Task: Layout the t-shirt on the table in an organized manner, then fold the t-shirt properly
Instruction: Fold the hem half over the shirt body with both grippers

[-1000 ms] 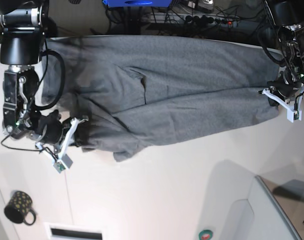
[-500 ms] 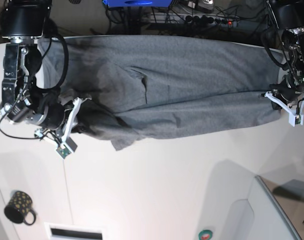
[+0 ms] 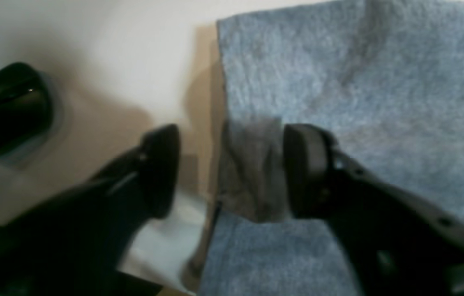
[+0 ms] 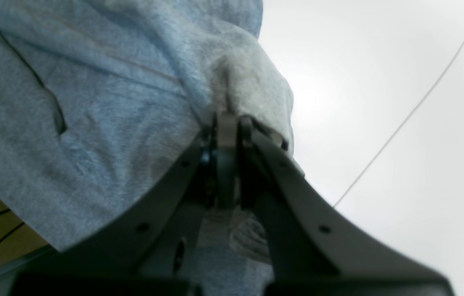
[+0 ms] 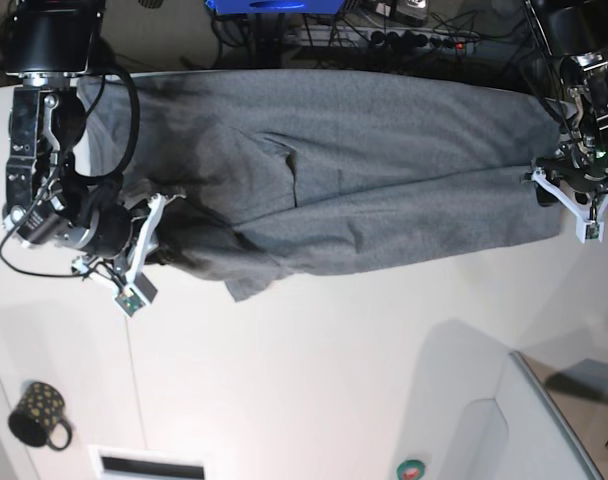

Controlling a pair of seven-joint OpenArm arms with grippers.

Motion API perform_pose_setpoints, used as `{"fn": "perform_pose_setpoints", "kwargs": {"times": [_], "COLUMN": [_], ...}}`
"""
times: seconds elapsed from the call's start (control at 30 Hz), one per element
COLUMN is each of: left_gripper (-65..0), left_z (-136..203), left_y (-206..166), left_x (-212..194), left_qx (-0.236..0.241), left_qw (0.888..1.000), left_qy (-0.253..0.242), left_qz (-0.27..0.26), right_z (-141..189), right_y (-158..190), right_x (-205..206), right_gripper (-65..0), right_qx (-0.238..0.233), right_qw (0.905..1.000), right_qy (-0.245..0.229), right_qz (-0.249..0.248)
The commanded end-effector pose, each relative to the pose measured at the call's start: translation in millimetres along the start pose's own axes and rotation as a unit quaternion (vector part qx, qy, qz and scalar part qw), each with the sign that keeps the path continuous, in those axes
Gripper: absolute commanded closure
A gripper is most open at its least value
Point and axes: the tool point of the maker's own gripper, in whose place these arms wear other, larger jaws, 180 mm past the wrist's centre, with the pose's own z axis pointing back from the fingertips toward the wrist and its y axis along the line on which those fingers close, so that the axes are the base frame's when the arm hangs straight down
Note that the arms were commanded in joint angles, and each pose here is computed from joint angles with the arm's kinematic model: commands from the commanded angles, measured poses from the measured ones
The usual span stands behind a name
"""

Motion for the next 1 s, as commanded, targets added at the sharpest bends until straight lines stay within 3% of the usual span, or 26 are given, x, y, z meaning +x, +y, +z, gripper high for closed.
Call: {"fn": "perform_pose_setpoints", "kwargs": {"times": [0.0, 0.07, 0.23, 0.47, 0.63, 0.9, 0.97], "left_gripper": [-45.4, -48.2, -48.2, -49.2, -49.2, -49.2, -49.2], "left_z": [5, 8, 15, -1, -26, -45, -57], "left_y": [15, 25, 55, 71, 51, 43, 32], "left_x": [18, 17, 29, 38, 36, 42, 30], "left_qx": [0.016, 0.027, 0.047, -0.01, -0.075, -0.08, -0.079], "left_qw": [1.0, 0.999, 0.994, 0.974, 0.965, 0.955, 0.96], "left_qy": [-0.026, -0.028, -0.055, -0.073, -0.051, -0.056, -0.028], "left_qz": [0.005, 0.023, 0.082, 0.216, 0.245, 0.282, 0.269], "right_z": [5, 5, 5, 4, 4, 4, 5], "right_y": [-3, -3, -3, -2, -2, -2, -3], "right_x": [15, 15, 15, 15, 15, 14, 14], "right_gripper": [-0.6, -0.6, -0.6, -0.6, -0.6, -0.6, -0.6], "right_qx": [-0.003, -0.003, -0.003, -0.001, -0.001, -0.001, -0.003], "right_qw": [0.9997, 0.9997, 0.9997, 0.9997, 0.9997, 0.9997, 0.9997], "right_qy": [-0.024, -0.024, -0.024, -0.024, -0.023, -0.022, -0.021], "right_qz": [0.007, 0.007, 0.007, 0.009, 0.009, 0.01, 0.009]}}
